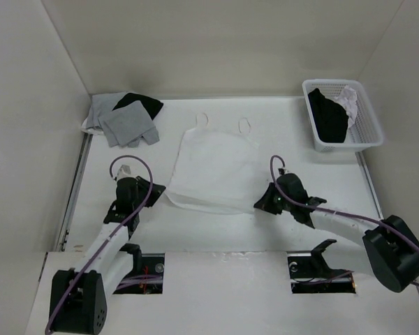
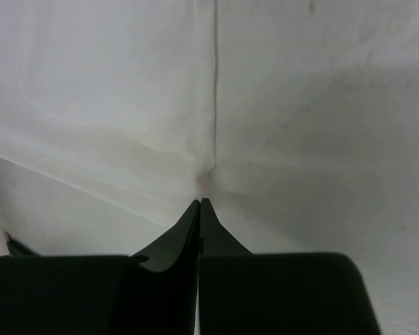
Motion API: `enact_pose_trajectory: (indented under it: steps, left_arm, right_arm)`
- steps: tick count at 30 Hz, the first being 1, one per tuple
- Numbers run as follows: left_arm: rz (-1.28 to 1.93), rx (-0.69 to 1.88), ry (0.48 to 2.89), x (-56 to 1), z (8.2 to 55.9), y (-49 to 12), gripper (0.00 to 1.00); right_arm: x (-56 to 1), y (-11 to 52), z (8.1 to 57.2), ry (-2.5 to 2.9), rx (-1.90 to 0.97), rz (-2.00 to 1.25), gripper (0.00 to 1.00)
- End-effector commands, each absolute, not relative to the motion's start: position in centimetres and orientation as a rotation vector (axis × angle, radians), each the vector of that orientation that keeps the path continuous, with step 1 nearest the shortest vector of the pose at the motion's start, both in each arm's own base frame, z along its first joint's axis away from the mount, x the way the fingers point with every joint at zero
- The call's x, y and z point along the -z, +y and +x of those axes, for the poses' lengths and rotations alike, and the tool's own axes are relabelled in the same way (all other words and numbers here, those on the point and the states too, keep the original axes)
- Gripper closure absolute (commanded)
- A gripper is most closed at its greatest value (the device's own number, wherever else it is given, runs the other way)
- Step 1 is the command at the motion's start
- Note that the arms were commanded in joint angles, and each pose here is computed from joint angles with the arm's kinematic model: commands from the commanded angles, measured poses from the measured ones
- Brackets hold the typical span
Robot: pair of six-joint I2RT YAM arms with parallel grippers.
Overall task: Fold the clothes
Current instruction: Flatten the tank top out, then fold the tank top
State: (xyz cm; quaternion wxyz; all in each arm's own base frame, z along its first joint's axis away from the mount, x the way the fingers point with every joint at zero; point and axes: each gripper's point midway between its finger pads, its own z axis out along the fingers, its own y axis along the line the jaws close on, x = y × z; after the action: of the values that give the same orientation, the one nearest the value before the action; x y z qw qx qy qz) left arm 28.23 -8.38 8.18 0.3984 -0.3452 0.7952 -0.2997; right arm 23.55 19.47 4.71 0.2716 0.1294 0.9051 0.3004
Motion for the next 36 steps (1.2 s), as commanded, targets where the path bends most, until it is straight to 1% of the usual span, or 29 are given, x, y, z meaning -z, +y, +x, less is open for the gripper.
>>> enact_pose_trajectory:
  steps: [1,4,6,10,13,15,17,20,26,29,33,35,36]
  left_arm:
    - [-0.792,0.829,1.99,-8.2,26.5,-9.0,0.94]
    - [-0.794,0.854,2.048,-6.6,23.8,-9.5,0.94]
    - [-0.792,0.867,2.059,-6.6,22.4,-9.6,0.94]
    - [-0.776,0.914,2.032,-8.6,20.7,-10.3,0.94]
    - [-0.767,0.905,2.022,-9.9,20.4,-10.6,0.95]
    - [-0.745,0.896,1.96,-12.1,21.5,-10.6,0.95]
    - [-0.728,0.89,1.886,-14.6,23.3,-10.5,0.95]
    - [-0.698,0.905,1.764,-19.3,27.9,-11.2,0.94]
    - [-0.719,0.957,1.662,-24.0,37.8,-13.7,0.95]
    - [-0.74,0.952,1.659,-24.3,43.3,-14.9,0.95]
    - [-0.787,0.918,1.666,-23.3,50.5,-15.0,0.95]
    - [-0.791,0.918,1.683,-22.6,53.1,-15.2,0.95]
    - [-0.785,0.926,1.727,-21.8,53.4,-15.7,0.95]
  right_arm:
    - [-7.1,21.3,23.9,2.268,-0.93,0.336,1.0]
    - [-5.9,21.3,20.4,2.303,-0.95,0.34,1.0]
    - [-5.7,21.0,18.3,2.32,-0.958,0.349,1.0]
    - [-6.7,21.3,14.6,2.326,-1.036,0.358,0.99]
    - [-8.0,20.7,14.0,2.297,-1.034,0.373,0.99]
    - [-9.0,20.5,14.4,2.271,-1.029,0.365,0.98]
    - [-10.3,20.0,16.1,2.221,-0.987,0.359,0.98]
    - [-12.5,19.1,20.1,2.16,-0.912,0.354,0.98]
    - [-17.9,17.4,29.8,2.026,-0.866,0.377,0.99]
    - [-19.7,16.8,35.0,1.995,-0.861,0.398,0.99]
    - [-20.4,15.2,41.7,1.986,-0.856,0.449,0.99]
    - [-20.0,14.8,44.1,1.998,-0.87,0.467,0.99]
    - [-19.7,14.9,44.9,2.019,-0.888,0.464,0.99]
